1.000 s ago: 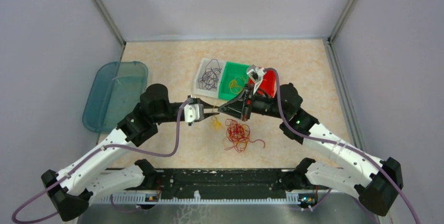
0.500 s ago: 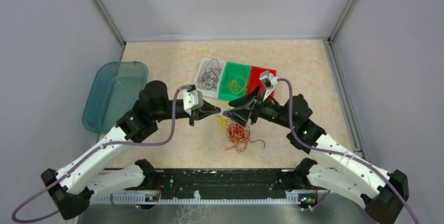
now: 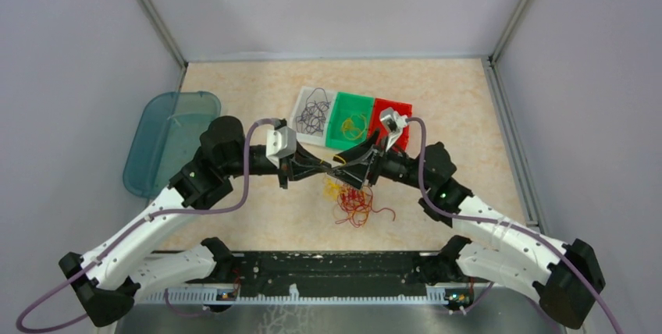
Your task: Untangle the cables
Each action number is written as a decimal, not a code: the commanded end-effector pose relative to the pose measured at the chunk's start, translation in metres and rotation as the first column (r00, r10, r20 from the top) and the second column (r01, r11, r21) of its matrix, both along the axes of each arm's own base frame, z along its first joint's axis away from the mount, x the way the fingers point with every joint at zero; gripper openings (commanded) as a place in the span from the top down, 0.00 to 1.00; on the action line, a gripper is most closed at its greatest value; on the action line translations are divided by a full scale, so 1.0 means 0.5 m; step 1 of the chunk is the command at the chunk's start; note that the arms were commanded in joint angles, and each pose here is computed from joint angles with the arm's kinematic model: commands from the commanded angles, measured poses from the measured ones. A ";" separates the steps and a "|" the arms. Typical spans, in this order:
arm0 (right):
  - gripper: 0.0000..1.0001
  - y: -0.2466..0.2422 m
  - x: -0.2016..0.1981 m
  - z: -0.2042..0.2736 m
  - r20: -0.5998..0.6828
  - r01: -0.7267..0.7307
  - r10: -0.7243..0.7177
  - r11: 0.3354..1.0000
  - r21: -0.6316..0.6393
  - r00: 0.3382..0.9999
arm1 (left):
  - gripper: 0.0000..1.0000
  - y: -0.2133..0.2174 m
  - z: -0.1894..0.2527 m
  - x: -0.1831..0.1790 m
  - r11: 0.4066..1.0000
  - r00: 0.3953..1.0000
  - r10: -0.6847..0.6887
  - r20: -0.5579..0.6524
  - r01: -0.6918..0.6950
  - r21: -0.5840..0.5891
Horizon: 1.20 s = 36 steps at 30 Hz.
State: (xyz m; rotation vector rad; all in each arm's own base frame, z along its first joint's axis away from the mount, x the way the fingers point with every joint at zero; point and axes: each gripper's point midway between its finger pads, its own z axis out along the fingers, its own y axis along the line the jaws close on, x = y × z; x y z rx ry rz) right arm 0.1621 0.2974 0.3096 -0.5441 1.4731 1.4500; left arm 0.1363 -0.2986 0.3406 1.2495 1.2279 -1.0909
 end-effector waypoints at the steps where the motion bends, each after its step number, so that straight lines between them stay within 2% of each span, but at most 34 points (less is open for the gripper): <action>1: 0.39 0.019 -0.025 0.058 0.043 -0.102 0.098 0.990 0.097 0.994 | 1.00 -0.004 0.047 -0.011 0.998 0.999 -0.034 0.017 0.035 -0.051; 9: 0.41 0.057 -0.031 0.063 0.036 -0.131 0.127 0.982 0.134 0.991 | 1.00 -0.012 0.065 -0.010 0.996 0.999 -0.045 0.010 0.046 -0.076; 14: 0.51 0.083 -0.029 0.061 -0.005 -0.135 0.138 0.973 0.186 0.990 | 1.00 -0.017 0.092 -0.011 0.993 0.998 -0.055 0.015 0.056 -0.104; 21: 0.60 0.101 -0.018 -0.018 -0.104 -0.101 0.116 0.985 0.140 0.988 | 1.00 -0.013 0.169 -0.007 0.987 0.995 -0.038 0.094 0.052 -0.153; 32: 0.60 0.073 -0.010 -0.095 -0.157 -0.017 0.028 0.997 0.069 0.987 | 1.00 -0.007 0.260 -0.017 0.978 0.982 -0.044 0.182 0.079 -0.193; 36: 0.57 0.065 -0.010 -0.123 -0.175 -0.003 0.010 0.999 0.041 0.985 | 1.00 -0.005 0.299 -0.018 0.973 0.974 -0.038 0.224 0.087 -0.213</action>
